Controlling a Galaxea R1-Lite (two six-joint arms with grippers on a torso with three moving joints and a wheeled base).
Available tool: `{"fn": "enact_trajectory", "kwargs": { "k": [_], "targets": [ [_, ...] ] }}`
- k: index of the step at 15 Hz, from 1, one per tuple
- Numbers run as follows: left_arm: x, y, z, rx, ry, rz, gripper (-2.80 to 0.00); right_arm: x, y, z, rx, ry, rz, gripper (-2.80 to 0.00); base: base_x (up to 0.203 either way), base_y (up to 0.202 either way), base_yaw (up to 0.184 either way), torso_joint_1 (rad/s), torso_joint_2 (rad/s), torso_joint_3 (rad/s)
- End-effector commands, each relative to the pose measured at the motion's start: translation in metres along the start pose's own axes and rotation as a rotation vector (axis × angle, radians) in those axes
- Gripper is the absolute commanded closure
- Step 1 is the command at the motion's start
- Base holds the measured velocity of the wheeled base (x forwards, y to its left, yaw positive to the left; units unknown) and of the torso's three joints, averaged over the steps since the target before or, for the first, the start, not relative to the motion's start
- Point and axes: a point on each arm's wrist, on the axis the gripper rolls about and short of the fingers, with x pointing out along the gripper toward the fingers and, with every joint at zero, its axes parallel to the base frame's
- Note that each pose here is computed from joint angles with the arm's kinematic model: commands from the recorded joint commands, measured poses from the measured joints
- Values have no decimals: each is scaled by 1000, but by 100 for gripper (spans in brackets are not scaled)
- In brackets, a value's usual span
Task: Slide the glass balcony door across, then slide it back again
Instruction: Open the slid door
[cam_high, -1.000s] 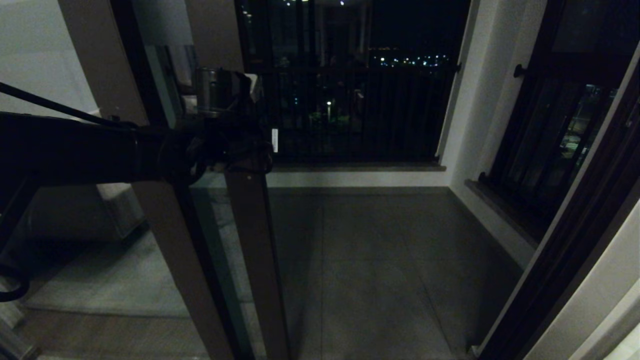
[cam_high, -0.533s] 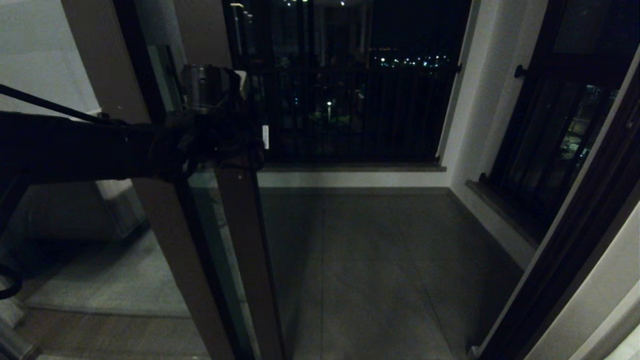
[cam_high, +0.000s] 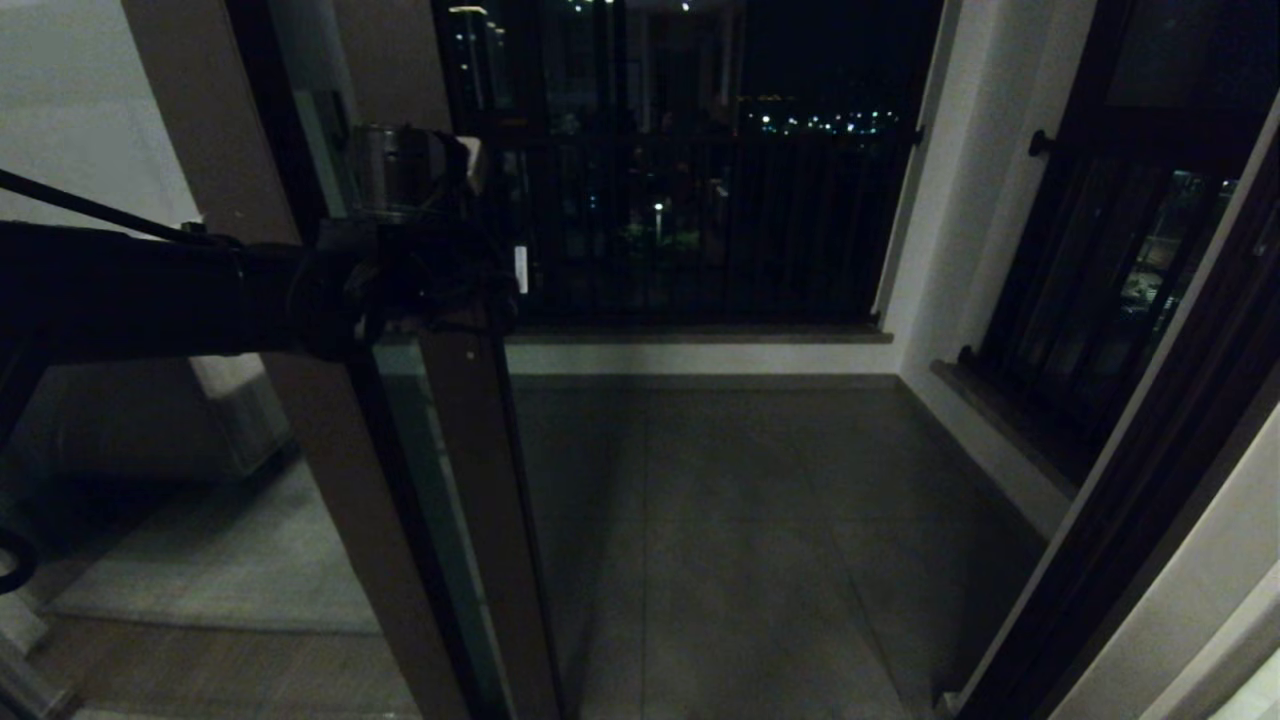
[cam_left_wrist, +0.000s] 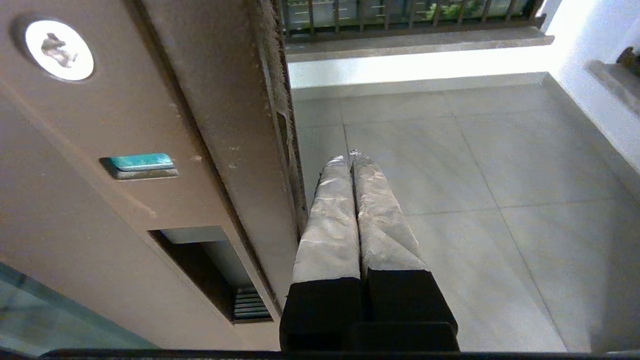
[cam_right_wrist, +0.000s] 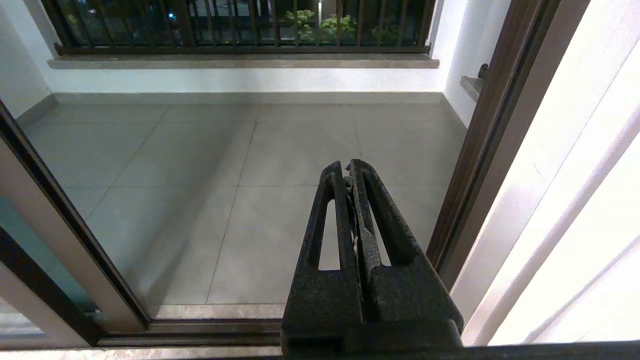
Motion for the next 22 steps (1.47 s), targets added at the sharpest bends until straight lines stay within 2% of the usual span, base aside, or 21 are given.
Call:
{"fn": "enact_trajectory", "kwargs": {
  "k": [1, 22],
  "targets": [
    [2, 5, 0, -3, 1, 13, 0, 0, 0, 0, 1, 2, 1, 0, 0, 0, 0, 0, 0, 0],
    [0, 19, -1, -5, 9, 43, 0, 0, 0, 0, 0, 2, 1, 0, 0, 0, 0, 0, 0, 0]
  ]
}}
